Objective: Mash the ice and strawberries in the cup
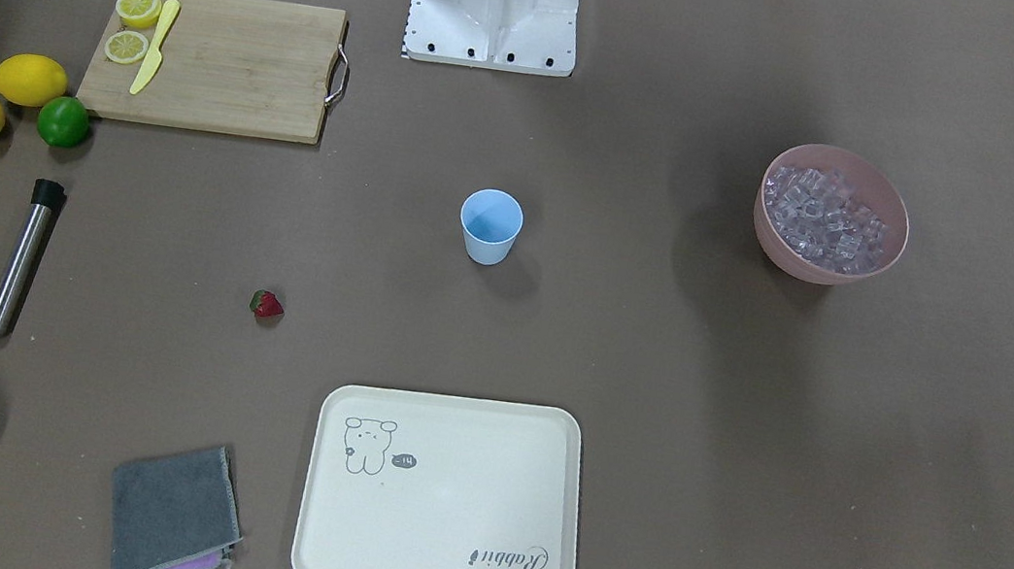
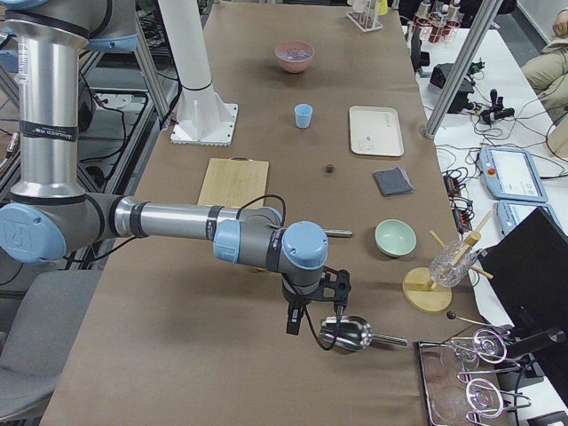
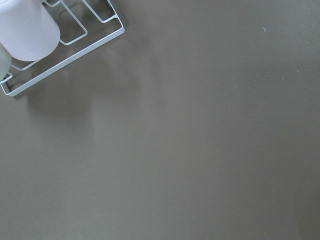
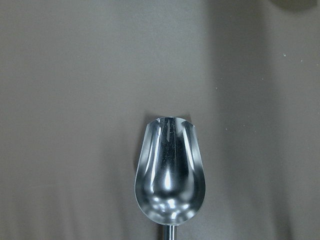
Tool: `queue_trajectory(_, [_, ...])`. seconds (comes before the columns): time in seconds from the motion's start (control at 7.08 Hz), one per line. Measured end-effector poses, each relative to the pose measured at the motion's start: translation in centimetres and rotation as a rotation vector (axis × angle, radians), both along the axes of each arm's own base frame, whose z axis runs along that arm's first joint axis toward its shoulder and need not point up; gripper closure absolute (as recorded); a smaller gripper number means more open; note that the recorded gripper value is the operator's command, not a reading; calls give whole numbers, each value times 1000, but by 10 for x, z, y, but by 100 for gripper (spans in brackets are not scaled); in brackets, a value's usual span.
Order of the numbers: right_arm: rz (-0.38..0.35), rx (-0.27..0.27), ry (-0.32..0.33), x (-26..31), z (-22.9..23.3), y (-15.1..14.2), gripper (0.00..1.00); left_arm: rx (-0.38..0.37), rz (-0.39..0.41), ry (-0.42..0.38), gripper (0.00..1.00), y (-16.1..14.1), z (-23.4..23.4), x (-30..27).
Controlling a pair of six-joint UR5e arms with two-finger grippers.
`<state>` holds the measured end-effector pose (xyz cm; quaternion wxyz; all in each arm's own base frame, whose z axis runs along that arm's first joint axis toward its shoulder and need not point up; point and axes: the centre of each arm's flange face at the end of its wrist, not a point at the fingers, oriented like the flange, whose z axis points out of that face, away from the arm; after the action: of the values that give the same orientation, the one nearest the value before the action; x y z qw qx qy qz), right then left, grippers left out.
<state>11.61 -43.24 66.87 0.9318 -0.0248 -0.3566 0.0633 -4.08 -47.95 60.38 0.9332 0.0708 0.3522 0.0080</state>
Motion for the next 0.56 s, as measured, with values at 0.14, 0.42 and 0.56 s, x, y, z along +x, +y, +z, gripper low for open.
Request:
queue_trajectory(0.14, [0,-1,0,0,0,0,0,0,0,1,2,0,-1,0])
queue_trajectory(0.42, [1,-1,0,0,0,0,0,-3,0,1,2,0,1,0])
queue_trajectory(0.56, [1,2,0,0,-1,-1,0,-4,1,1,2,0,1,0])
